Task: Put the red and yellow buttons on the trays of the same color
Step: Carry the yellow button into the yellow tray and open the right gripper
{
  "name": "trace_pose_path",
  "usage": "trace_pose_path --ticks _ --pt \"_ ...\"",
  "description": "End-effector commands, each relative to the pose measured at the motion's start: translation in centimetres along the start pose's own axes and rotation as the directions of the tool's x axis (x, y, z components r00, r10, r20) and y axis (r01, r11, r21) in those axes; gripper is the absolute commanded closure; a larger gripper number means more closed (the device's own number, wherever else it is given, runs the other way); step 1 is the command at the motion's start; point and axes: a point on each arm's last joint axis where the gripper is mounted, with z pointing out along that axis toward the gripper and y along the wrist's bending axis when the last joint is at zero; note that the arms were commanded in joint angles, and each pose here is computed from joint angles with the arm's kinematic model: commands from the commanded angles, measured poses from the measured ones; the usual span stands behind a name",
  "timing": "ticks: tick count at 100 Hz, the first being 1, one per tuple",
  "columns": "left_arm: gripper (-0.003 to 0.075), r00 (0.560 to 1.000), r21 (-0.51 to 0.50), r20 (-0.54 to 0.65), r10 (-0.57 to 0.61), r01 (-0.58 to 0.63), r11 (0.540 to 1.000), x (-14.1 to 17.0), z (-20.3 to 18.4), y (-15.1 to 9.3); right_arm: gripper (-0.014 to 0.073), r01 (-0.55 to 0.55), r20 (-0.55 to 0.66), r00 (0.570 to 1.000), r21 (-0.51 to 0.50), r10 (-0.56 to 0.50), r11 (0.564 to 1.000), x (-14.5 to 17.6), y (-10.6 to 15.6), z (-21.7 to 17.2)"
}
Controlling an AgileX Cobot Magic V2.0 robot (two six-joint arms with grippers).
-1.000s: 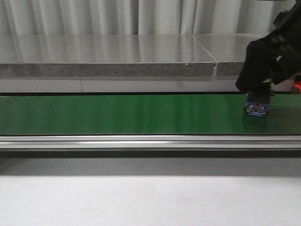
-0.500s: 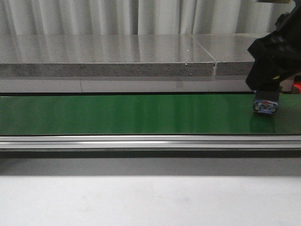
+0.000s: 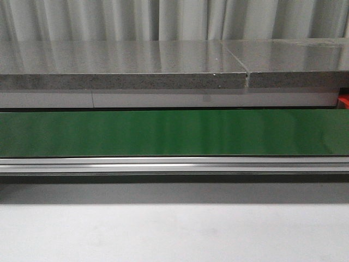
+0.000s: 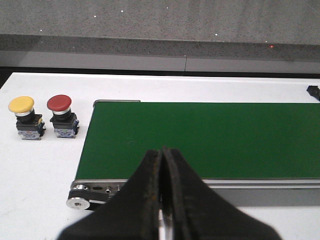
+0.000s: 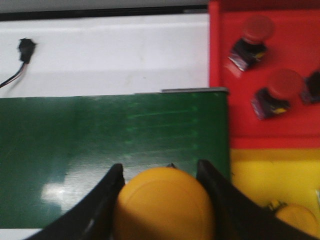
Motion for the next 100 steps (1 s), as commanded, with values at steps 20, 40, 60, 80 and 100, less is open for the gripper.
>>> trace_pose_path --ticks 20,40,60,80,100 --pt "0.0739 0.996 0.021 0.091 -0.005 0.003 1.0 -1.5 -0.3 -0.2 0.0476 -0.263 0.092 0.964 0.169 0.251 0.95 3.1 -4.0 -2.4" --pt "0.0739 0.996 0.021 0.091 -0.005 0.003 1.0 -1.5 -0.3 -0.2 0.0476 -0.348 0.098 0.937 0.28 0.334 0.895 7.0 -5.7 -0.7" --pt "0.0739 0.996 0.021 0.091 -0.005 0.003 1.0 -1.5 -0.3 -0.2 0.0476 -0.42 0.145 0.907 0.333 0.395 0.844 9.3 -6.6 0.2" --pt "0.0739 0.996 0.021 0.091 -0.005 0.003 1.0 -1.5 -0.3 -0.2 0.0476 -0.389 0.158 0.921 0.365 0.356 0.846 9.3 -7.1 0.3" --pt "0.0739 0.996 0.021 0.091 -0.005 0.003 1.0 -1.5 -0.3 -0.2 0.0476 -0.409 0.14 0.912 0.386 0.385 0.827 10.4 -7.9 2.0"
